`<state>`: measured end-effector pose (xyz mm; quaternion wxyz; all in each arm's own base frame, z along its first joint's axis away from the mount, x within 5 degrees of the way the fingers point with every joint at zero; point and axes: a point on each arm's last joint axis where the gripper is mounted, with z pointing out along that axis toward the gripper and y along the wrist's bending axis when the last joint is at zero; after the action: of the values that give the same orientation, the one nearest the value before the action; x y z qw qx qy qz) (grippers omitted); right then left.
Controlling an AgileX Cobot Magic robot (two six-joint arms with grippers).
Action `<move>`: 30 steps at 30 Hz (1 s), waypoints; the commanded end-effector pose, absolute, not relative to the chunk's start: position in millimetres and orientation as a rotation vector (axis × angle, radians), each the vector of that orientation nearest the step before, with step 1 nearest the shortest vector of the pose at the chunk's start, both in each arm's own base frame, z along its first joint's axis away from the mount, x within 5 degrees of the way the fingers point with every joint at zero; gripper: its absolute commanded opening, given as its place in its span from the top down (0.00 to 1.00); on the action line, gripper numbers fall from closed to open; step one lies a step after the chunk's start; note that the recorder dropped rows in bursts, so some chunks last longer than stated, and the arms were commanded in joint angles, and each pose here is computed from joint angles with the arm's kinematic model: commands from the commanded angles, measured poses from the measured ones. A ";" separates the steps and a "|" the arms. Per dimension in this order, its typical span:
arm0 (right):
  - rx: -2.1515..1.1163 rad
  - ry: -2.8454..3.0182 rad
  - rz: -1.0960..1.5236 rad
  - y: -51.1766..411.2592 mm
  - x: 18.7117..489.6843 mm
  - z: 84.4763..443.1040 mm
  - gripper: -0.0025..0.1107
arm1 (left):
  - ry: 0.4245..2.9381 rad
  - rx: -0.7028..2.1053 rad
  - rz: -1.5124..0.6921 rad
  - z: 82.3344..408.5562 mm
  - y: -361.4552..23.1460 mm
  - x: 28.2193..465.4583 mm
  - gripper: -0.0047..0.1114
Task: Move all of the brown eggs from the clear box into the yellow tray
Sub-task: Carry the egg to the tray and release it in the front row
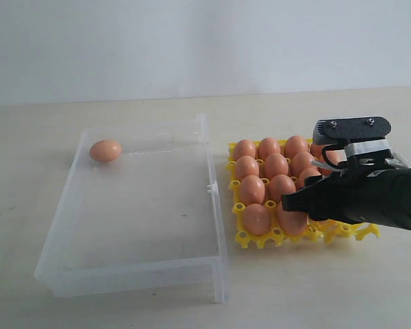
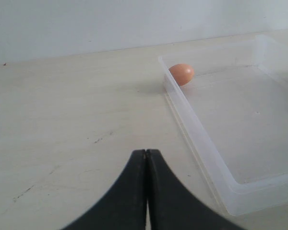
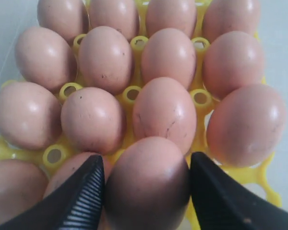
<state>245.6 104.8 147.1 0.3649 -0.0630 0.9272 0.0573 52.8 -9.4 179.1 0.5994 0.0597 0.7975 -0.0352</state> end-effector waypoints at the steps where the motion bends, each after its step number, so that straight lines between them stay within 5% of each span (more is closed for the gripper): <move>1: -0.145 2.346 0.121 102.7 251.1 150.2 0.98 | 1.830 0.139 -0.085 181.6 -9.6 52.6 0.96; 22: -0.144 2.353 0.070 95.3 242.8 142.1 0.98 | 1.830 0.139 -0.085 181.6 -9.6 52.6 0.96; 30: -0.234 2.347 0.043 95.7 242.2 141.6 0.57 | 1.830 0.139 -0.085 181.6 -9.6 52.6 0.96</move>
<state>242.2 98.3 143.5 0.3808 -0.0866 0.9202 0.0253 52.8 -9.4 179.1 0.5994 0.0597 0.7975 -0.0352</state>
